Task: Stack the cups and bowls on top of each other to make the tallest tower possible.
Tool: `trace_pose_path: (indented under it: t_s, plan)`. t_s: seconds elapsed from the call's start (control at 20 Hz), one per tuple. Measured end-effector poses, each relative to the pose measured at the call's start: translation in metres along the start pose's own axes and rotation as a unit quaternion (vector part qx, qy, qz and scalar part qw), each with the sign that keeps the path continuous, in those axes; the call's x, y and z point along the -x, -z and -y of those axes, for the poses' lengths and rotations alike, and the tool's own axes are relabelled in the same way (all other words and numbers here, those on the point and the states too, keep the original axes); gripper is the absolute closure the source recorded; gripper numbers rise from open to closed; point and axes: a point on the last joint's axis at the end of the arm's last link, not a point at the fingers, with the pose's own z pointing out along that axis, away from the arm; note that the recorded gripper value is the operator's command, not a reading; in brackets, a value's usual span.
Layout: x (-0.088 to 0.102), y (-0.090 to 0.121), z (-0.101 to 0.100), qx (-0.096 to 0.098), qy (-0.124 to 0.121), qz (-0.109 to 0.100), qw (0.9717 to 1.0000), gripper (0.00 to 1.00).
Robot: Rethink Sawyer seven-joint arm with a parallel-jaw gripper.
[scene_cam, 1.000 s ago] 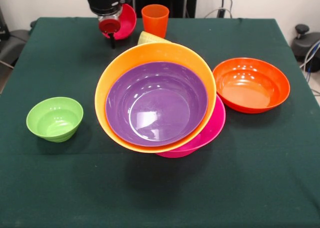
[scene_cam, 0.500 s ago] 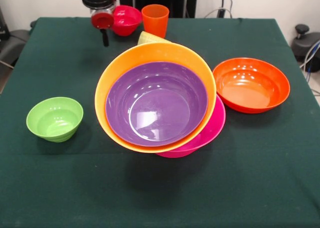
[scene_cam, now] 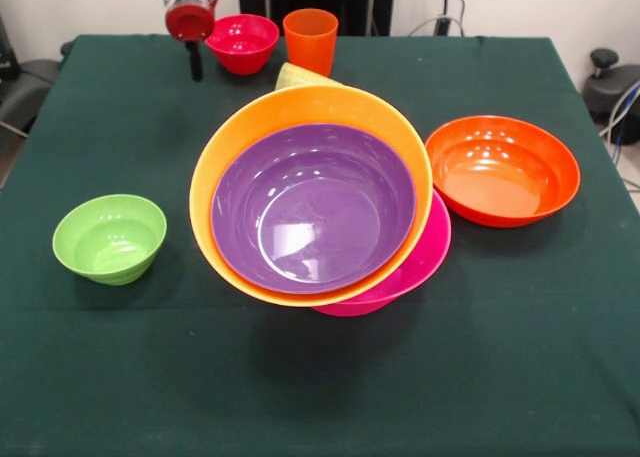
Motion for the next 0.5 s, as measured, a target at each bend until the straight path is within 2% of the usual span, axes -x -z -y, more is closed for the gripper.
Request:
trace_pose_path:
  t_s: [0.2,0.5]
  plan:
    - [0.0012,0.0035,-0.0018,0.003,0.0,0.003,1.0,0.0]
    - [-0.0071,0.005,-0.0064,0.003,0.007,0.005,1.0,0.0]
